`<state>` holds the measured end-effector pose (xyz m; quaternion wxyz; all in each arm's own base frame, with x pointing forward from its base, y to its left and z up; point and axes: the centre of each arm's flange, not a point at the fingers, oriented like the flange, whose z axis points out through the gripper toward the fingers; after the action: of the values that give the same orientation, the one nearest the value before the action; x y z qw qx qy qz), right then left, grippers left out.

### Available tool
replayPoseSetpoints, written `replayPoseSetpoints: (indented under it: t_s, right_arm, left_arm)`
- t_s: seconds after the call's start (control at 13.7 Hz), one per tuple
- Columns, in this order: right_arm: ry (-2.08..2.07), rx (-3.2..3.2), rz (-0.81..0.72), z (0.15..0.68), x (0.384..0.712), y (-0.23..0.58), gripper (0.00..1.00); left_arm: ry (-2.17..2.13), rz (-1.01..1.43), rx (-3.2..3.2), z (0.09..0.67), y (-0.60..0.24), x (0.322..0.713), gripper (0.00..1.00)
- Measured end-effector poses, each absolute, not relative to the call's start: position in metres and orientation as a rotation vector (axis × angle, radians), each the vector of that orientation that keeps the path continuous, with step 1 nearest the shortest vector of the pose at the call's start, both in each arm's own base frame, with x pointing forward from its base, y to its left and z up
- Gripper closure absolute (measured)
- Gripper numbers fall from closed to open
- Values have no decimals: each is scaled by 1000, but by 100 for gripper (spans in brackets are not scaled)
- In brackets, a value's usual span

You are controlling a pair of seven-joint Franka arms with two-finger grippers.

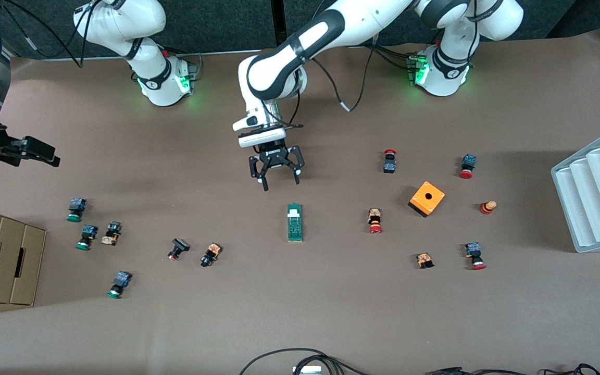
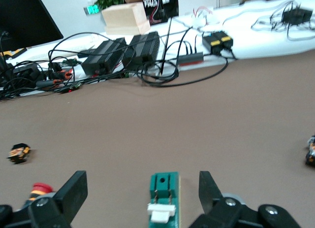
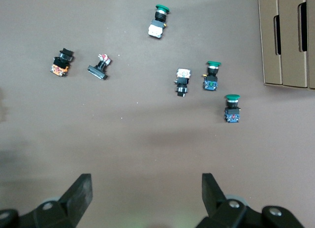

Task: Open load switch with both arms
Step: 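Release the switch and raise the left gripper while the right gripper withdraws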

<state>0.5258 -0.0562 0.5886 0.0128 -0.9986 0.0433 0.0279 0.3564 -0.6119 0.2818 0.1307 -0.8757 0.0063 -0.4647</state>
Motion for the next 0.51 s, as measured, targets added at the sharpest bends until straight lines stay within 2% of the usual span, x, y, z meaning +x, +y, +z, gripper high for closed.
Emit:
replayPoseSetpoints:
  t_s: [0.51]
  right_arm:
    - [150, -3119, 24, 606, 530, -62, 1]
  left_arm:
    - [69, -1083, -2592, 365, -574, 401, 0]
